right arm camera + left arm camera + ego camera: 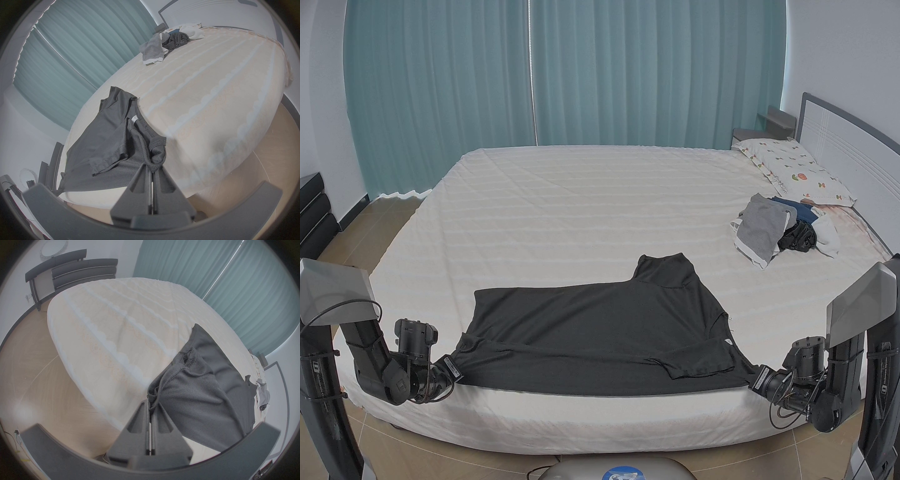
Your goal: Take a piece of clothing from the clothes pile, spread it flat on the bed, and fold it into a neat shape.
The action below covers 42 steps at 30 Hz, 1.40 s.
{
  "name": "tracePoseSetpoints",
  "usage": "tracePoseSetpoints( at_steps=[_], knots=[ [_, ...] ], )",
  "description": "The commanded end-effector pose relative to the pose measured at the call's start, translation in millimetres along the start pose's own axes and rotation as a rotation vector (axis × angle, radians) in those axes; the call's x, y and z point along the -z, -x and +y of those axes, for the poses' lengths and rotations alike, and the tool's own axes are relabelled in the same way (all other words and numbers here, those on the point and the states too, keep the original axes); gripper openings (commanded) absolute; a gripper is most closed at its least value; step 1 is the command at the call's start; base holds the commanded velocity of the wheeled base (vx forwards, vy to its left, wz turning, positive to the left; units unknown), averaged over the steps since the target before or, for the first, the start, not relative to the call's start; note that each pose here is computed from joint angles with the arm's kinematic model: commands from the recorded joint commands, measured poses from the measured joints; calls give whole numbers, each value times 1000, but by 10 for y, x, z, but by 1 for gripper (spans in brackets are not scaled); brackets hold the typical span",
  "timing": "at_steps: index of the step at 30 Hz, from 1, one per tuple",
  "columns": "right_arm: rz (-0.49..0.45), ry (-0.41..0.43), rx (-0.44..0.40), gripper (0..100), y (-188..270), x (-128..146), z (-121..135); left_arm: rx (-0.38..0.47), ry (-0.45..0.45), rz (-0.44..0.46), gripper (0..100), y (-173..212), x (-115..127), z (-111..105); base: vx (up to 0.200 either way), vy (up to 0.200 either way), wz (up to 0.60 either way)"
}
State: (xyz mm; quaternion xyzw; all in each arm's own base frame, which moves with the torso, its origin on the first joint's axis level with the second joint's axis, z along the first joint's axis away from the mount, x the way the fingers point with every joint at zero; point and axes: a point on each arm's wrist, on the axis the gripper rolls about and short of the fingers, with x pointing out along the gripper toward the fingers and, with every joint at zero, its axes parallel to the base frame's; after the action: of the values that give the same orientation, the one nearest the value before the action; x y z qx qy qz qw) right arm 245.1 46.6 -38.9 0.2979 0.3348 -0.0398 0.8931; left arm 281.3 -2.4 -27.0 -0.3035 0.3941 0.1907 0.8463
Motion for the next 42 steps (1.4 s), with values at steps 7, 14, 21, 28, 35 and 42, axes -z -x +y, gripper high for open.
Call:
tracePoseSetpoints(
  at_steps=[7, 14, 21, 28, 35, 42],
  knots=[
    [53, 34, 34, 0, -83, 132, -81, -33, -47, 44, 100, -62, 109, 67, 0, 0, 0],
    [38, 37, 25, 100, -50, 101, -55, -34, -52, 43, 100, -54, 108, 67, 0, 0, 0],
    [-111, 23, -39, 100, 135, -245, 57, 22, -19, -38, 100, 169, -147, 56, 0, 0, 0],
    [-174, 8, -39, 100, 155, -407, 13, 116, 29, -35, 100, 490, -452, 58, 0, 0, 0],
    [-209, -18, -95, 100, 236, -538, 46, 185, 29, -5, 100, 698, -678, -139, 0, 0, 0],
    [-158, -89, -163, 100, 237, -552, 32, 178, 3, 46, 100, 473, -797, -375, 0, 0, 0]
  ],
)
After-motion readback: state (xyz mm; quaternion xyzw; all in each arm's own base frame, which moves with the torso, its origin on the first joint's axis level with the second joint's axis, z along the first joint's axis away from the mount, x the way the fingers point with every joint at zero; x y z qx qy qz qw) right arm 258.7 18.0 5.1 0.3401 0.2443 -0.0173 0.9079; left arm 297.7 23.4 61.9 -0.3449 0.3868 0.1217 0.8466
